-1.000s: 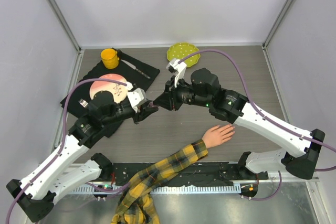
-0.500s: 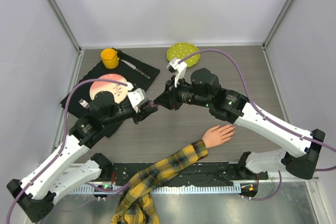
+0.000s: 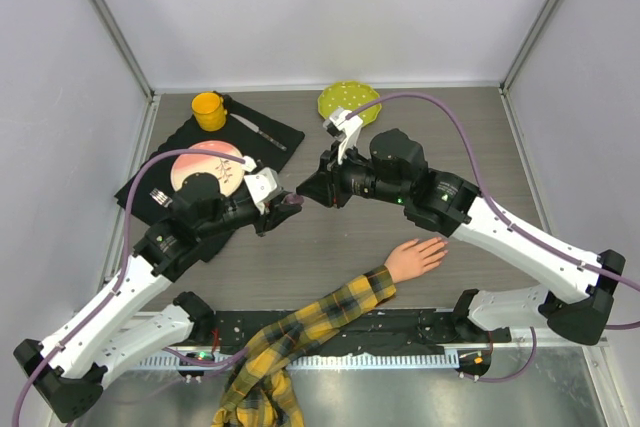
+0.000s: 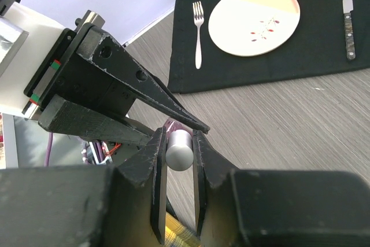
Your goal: Paint the nails
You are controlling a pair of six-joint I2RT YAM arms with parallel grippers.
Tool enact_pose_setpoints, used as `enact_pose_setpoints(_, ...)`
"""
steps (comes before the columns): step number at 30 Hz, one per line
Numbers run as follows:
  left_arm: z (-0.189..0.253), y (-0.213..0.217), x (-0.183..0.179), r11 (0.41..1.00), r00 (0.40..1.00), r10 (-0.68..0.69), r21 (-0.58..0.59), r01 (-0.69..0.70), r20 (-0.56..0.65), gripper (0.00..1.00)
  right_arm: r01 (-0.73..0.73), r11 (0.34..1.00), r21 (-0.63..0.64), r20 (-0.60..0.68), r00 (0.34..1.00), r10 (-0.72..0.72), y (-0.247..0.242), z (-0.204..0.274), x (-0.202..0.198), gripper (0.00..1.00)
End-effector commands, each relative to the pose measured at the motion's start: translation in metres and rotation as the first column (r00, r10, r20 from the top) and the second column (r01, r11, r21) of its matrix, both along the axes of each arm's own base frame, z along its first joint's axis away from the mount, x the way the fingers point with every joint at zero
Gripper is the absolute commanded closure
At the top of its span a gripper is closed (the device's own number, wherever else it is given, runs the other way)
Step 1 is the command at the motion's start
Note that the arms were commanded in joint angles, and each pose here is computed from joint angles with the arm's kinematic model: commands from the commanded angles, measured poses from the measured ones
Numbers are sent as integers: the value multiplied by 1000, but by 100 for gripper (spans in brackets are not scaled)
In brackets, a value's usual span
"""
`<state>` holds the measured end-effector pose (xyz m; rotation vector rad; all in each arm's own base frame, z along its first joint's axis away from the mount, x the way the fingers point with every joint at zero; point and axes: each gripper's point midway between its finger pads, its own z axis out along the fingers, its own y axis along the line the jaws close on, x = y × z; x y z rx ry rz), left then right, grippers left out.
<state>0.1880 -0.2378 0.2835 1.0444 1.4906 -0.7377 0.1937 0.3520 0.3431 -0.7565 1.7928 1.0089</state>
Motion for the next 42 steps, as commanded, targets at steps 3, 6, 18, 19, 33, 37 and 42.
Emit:
enact_pose_setpoints(3,13,-2,2,1000,999,-8,-26,9,49,100,18,996,88,73,997,-24,-7,41,1,99)
enact_pose_setpoints(6,13,-2,2,1000,999,-8,-26,10,53,100,20,997,80,69,997,-25,-7,38,1,99)
enact_pose_setpoints(18,13,0,3,1000,998,3,-22,-1,63,100,31,997,77,74,997,-37,-9,39,3,99)
enact_pose_setpoints(19,12,0,4,1000,998,5,-20,-4,63,100,31,997,76,73,997,-36,-9,39,3,99)
enact_pose_setpoints(33,13,3,5,1000,997,20,-21,-19,72,100,30,997,75,69,997,-35,-10,39,1,99)
enact_pose_setpoints(37,15,3,4,1000,997,22,-23,-20,76,100,33,997,76,72,997,-38,-12,40,1,99)
enact_pose_setpoints(42,13,3,5,1000,997,20,-21,-19,71,100,36,997,75,72,997,-41,-13,40,1,99)
